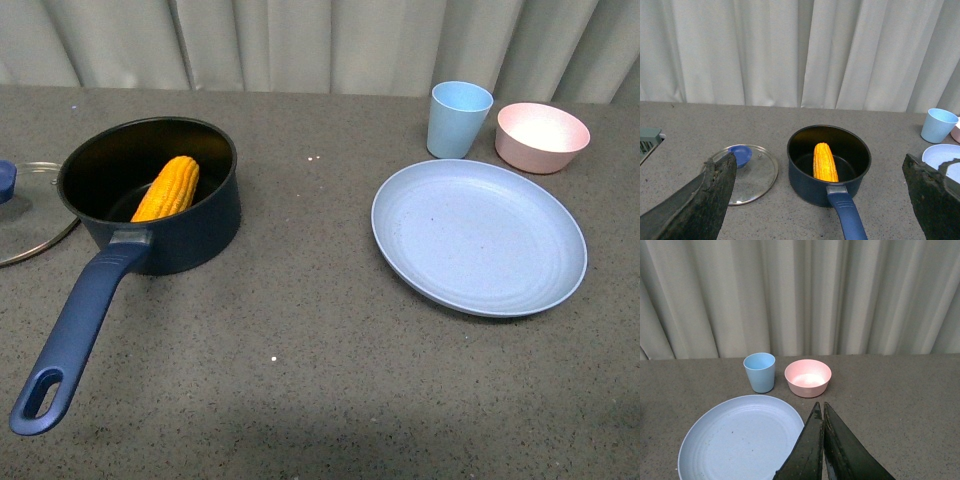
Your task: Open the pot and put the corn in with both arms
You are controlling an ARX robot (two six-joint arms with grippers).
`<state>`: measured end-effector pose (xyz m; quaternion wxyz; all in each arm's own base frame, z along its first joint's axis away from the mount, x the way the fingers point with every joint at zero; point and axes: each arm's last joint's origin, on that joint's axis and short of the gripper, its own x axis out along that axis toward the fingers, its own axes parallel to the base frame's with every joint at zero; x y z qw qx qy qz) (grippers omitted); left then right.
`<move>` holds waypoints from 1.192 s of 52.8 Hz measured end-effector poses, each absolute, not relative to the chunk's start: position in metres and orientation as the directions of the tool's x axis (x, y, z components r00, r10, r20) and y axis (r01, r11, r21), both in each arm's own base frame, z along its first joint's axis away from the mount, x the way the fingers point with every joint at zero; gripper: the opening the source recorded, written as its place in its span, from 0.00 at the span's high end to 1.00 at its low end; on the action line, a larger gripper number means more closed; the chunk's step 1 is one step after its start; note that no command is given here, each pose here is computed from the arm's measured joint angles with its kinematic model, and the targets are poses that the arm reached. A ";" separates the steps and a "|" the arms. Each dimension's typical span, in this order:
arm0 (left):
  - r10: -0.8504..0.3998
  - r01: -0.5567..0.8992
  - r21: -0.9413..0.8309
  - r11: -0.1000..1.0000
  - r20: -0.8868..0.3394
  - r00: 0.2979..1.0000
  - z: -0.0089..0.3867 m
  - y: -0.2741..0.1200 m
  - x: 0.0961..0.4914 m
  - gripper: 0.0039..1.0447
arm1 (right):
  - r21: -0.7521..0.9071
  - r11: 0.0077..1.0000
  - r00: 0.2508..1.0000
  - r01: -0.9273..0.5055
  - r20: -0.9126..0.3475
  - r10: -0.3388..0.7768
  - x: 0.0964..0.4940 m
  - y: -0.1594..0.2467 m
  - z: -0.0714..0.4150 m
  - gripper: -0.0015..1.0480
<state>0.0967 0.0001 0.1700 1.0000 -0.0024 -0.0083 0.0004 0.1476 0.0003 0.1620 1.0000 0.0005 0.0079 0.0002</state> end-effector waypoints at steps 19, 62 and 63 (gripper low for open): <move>0.001 -0.001 -0.005 1.000 0.017 1.000 0.170 0.000 0.097 0.06 | 0.001 1.000 1.000 -0.001 0.000 0.001 0.129 0.000 0.166 0.99; 0.001 -0.001 -0.005 1.000 0.017 1.000 0.170 0.000 0.097 0.06 | 0.001 1.000 1.000 -0.001 0.009 0.001 0.109 0.000 0.168 0.99; 0.001 -0.001 -0.005 1.000 0.017 1.000 0.170 0.000 0.097 0.06 | 0.001 1.000 1.000 -0.001 0.009 0.001 0.109 0.000 0.168 0.99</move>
